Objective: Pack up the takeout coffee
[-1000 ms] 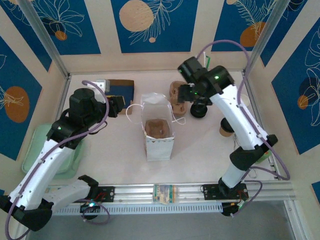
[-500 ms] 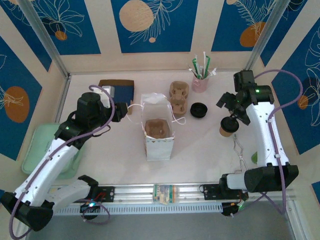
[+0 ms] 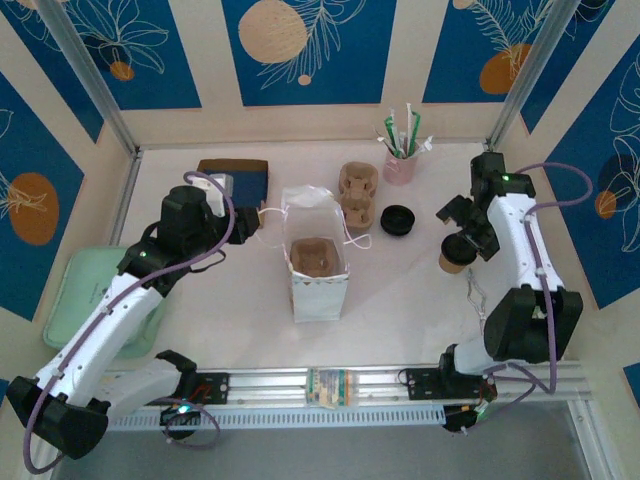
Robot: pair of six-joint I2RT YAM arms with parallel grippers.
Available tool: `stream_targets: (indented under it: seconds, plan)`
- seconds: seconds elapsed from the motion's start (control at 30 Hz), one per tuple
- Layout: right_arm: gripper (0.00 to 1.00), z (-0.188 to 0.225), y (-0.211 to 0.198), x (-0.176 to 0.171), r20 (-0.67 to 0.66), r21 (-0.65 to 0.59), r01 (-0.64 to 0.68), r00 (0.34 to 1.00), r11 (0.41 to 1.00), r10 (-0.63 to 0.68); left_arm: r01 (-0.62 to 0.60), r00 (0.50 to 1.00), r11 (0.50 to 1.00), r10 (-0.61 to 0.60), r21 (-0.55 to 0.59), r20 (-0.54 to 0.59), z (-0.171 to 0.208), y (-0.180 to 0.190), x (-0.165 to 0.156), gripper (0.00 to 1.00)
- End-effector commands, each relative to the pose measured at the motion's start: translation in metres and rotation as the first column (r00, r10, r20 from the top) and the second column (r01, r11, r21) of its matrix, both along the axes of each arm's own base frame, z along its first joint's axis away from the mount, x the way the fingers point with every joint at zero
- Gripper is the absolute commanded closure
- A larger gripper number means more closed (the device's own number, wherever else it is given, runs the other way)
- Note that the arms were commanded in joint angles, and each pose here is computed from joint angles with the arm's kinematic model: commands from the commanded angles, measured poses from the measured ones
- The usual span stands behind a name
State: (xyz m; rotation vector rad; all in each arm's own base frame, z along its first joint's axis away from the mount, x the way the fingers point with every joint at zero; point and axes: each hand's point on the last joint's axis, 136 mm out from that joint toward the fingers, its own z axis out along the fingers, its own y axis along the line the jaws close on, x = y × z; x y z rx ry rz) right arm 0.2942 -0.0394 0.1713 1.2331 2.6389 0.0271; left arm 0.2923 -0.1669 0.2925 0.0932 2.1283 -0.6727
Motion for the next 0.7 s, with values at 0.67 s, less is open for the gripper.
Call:
stream_targets:
  seconds: [0.67]
  plan:
    - [0.01, -0.059, -0.003, 0.001, -0.160, 0.024, -0.028, 0.987, 0.999, 0.031, -0.018, 1.000, 1.000, 0.018, -0.011, -0.001, -0.002, 0.008, -0.002, 0.59]
